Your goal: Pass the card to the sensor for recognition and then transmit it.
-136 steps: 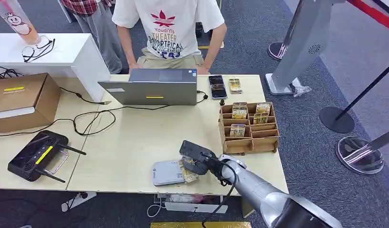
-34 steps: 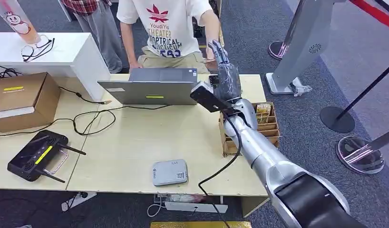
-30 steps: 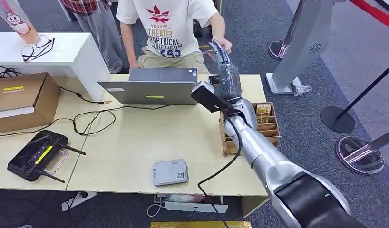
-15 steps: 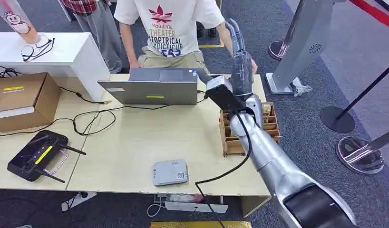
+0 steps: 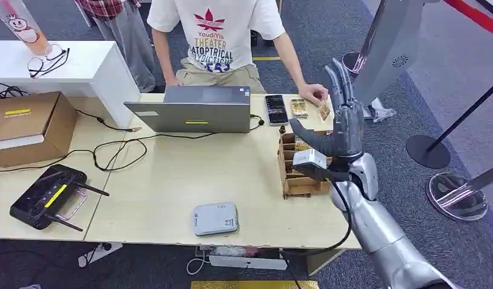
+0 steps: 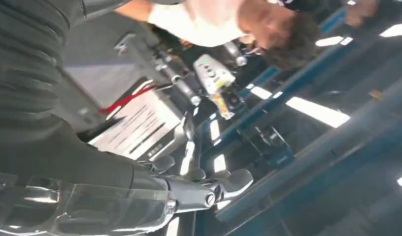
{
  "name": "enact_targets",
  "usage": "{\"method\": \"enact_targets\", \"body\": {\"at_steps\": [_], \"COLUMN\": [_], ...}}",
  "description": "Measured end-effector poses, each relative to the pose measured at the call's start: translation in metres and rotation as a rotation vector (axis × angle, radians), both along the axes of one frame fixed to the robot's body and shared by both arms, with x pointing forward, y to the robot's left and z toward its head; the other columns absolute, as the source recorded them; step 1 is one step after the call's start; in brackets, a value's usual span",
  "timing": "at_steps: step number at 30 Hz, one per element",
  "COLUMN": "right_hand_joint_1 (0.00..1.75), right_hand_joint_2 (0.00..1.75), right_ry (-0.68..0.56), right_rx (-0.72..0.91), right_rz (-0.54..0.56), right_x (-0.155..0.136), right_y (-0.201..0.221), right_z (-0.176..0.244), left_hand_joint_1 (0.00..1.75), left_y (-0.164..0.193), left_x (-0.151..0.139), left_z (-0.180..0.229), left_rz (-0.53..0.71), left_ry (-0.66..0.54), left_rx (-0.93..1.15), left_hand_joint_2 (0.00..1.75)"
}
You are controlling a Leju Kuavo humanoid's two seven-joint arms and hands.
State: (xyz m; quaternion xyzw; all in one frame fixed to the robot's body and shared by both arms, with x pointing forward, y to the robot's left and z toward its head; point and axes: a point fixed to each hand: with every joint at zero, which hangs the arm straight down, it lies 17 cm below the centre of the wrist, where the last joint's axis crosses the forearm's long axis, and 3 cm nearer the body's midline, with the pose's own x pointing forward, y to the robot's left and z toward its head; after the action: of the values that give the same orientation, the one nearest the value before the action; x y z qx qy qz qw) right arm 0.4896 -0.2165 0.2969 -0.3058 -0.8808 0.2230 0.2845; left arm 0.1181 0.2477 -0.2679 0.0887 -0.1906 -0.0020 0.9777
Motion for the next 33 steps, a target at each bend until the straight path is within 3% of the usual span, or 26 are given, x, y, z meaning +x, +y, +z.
{"method": "enact_targets", "body": {"at_steps": [10, 11, 14, 15, 20, 27, 30, 33], "right_hand_joint_1": [0.03, 0.16, 0.28, 0.44, 0.56, 0.63, 0.47, 0.47], "right_hand_joint_2": [1.75, 1.75, 1.75, 1.75, 1.75, 1.75, 1.75, 1.75], "right_ry": [0.134, 0.148, 0.178, 0.184, 0.207, 0.242, 0.257, 0.268], "right_rx": [-0.224, -0.228, -0.237, -0.242, -0.249, -0.260, -0.269, -0.294], "right_rz": [-0.215, -0.231, -0.265, -0.274, -0.295, -0.290, -0.289, -0.294], "right_x": [-0.048, -0.051, -0.059, -0.061, -0.064, -0.059, -0.055, -0.053], "right_y": [-0.072, -0.080, -0.096, -0.101, -0.113, -0.117, -0.118, -0.118], "right_z": [-0.086, -0.090, -0.101, -0.104, -0.109, -0.118, -0.122, -0.130], "left_hand_joint_1": [0.00, 0.00, 0.00, 0.00, 0.00, 0.00, 0.00, 0.00], "left_y": [0.005, 0.006, 0.009, 0.011, 0.015, 0.018, 0.019, 0.019], "left_x": [-0.003, -0.003, -0.006, -0.007, -0.008, -0.009, -0.008, -0.009], "left_z": [-0.001, -0.001, -0.002, -0.002, -0.002, -0.002, -0.002, -0.003], "left_rz": [0.011, 0.019, 0.041, 0.047, 0.074, 0.094, 0.094, 0.096], "left_ry": [0.005, 0.005, 0.009, 0.010, 0.013, 0.009, 0.009, 0.014], "left_rx": [0.000, 0.000, 0.000, 0.001, 0.003, 0.005, 0.005, 0.005], "left_hand_joint_2": [0.00, 0.00, 0.00, 0.00, 0.00, 0.00, 0.00, 0.00]}}
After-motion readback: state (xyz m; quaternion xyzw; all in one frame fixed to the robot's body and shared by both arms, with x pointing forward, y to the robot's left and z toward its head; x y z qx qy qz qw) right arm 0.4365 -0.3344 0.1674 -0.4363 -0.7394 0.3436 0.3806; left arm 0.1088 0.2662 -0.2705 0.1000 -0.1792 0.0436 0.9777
